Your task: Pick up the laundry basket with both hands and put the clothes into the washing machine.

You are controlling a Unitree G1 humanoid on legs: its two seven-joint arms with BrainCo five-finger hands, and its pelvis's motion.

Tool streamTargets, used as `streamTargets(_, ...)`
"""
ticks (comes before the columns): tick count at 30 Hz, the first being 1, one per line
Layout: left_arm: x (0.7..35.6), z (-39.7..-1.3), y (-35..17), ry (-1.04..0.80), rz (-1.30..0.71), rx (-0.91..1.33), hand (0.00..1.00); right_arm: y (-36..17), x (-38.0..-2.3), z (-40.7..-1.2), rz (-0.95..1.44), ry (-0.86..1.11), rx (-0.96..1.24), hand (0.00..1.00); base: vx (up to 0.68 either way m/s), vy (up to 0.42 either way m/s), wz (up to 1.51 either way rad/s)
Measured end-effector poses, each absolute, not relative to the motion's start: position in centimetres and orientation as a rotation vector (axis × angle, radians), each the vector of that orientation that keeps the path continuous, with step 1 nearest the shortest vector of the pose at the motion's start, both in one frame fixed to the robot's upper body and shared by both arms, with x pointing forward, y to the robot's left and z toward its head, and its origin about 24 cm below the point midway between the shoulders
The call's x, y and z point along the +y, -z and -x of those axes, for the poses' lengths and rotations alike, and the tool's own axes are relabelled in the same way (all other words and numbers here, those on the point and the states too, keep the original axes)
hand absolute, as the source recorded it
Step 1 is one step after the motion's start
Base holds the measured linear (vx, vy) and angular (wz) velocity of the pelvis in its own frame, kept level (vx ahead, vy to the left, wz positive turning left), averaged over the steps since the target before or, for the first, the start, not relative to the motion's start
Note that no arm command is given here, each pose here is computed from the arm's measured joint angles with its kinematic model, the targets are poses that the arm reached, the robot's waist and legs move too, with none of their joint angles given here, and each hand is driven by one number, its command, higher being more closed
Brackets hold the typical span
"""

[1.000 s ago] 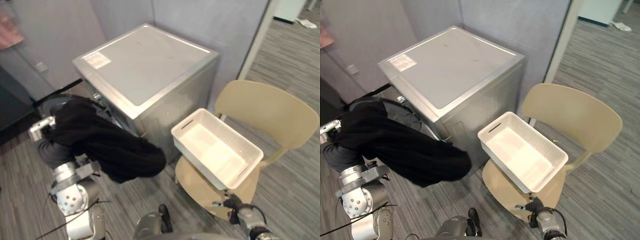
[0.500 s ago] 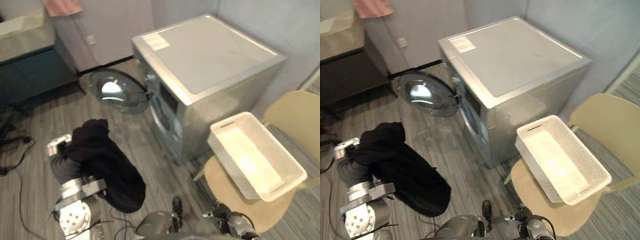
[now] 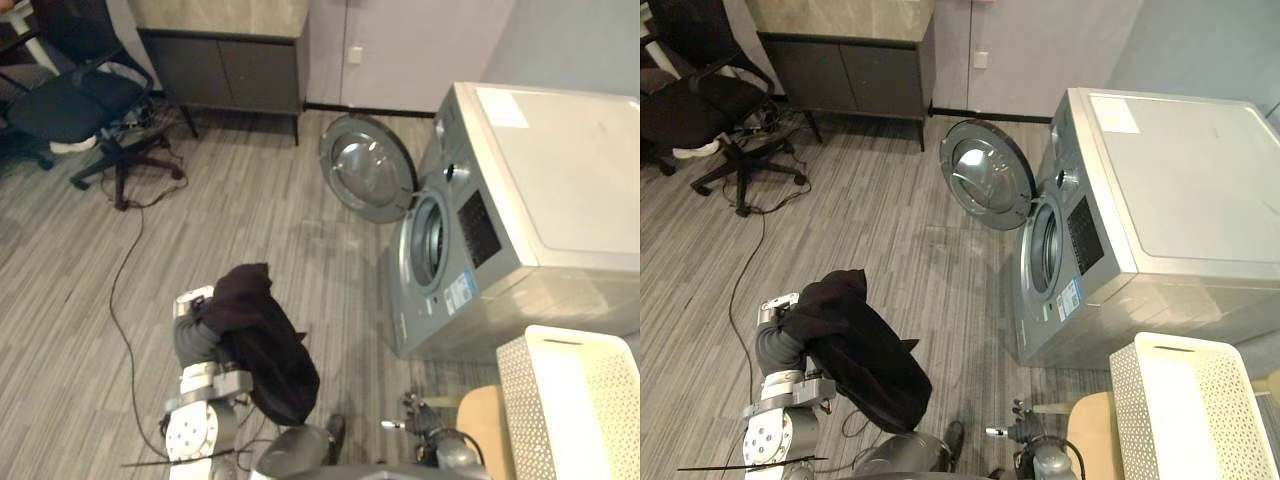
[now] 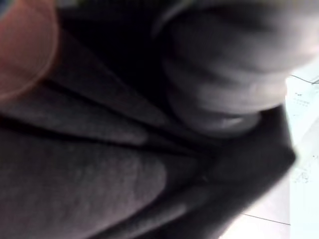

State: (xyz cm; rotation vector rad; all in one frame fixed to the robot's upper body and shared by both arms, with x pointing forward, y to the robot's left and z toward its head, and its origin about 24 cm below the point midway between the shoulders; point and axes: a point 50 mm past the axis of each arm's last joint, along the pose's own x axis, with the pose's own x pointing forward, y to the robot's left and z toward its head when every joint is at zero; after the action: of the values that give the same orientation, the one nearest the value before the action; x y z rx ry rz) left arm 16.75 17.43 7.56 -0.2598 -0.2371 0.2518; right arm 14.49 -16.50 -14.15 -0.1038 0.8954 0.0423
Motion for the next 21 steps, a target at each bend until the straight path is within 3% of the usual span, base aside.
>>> streamTargets(6,16.0,-18.0,-7.2,-0.169,0.273,-0.225,1.00,14.5,-17.6,-14.4,0.078,0.046,0.927,0.00,0.06,-0.010,0.30)
streamTargets(13,12.6,-18.7,-5.6,-0.001,0.312,-0.124,1.00,15.9,-17.7,-11.0,0.025,0.093,1.048,0.00,-0.08,-0.020,0.30)
streamTargets(21,11.4,-19.2,-5.0,0.069,0.301,-0.087,1.00,15.9,-18.4,-10.0,-0.008,0.151,1.056,0.00,-0.02,0.016,-0.07)
